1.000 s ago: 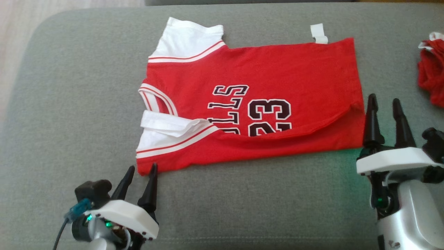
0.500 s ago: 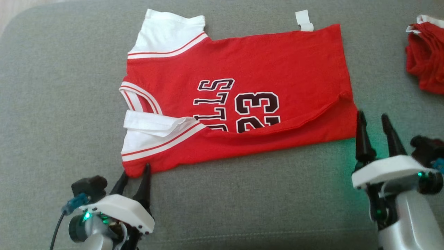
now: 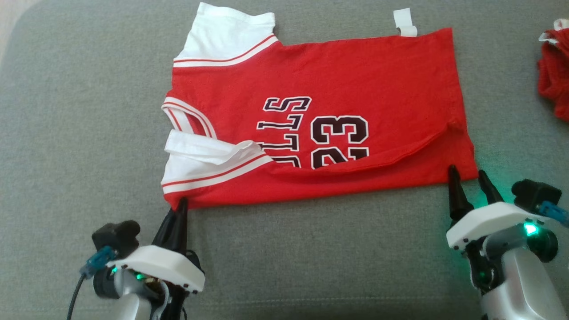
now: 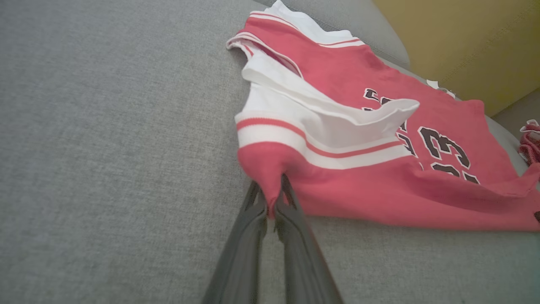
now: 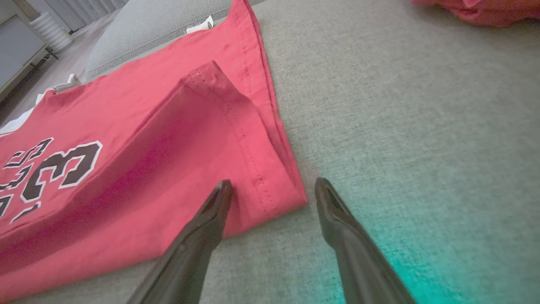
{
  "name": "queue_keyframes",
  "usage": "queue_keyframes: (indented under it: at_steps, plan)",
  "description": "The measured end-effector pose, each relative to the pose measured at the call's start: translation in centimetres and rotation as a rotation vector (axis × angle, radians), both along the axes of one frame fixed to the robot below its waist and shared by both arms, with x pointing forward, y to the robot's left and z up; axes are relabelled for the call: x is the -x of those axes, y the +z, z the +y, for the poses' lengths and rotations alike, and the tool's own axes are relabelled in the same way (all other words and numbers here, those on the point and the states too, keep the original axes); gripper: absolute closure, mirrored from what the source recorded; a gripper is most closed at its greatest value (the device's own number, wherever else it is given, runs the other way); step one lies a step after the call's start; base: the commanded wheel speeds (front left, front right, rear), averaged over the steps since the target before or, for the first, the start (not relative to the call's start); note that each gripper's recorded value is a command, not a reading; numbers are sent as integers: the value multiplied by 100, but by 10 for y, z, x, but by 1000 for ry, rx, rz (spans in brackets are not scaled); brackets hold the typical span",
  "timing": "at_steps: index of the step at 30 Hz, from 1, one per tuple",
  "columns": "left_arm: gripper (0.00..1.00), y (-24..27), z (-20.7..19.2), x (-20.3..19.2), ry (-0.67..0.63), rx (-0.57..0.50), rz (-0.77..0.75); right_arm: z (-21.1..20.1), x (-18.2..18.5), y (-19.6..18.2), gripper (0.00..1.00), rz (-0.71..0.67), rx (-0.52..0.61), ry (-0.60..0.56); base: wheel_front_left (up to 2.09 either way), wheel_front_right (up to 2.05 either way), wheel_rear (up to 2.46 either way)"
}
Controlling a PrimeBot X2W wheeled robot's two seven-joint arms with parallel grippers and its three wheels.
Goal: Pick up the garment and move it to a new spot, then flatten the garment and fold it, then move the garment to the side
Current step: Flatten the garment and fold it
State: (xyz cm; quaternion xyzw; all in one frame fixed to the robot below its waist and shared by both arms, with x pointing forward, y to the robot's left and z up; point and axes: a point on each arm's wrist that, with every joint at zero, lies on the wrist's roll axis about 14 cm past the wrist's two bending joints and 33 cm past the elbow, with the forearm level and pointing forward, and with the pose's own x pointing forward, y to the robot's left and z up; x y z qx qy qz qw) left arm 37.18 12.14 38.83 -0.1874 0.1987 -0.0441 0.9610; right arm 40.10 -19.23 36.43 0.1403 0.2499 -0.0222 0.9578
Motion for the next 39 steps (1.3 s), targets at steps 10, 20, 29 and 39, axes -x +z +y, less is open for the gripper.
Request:
queue_keyframes:
  at_steps: [10,20,29,39]
  plan:
    - [100,21,-3,-7,6,16,-84,10,-15,3,100,-9,-54,2,0,0,0]
    - [100,82,-5,-25,-18,22,-271,12,-30,45,100,-90,-76,21,0,0,0]
    - [100,68,-1,19,-47,-7,-165,-9,20,47,100,-26,-44,-2,0,0,0]
    - [100,36,-9,53,-61,27,-11,-22,64,32,100,84,-43,-29,0,0,0]
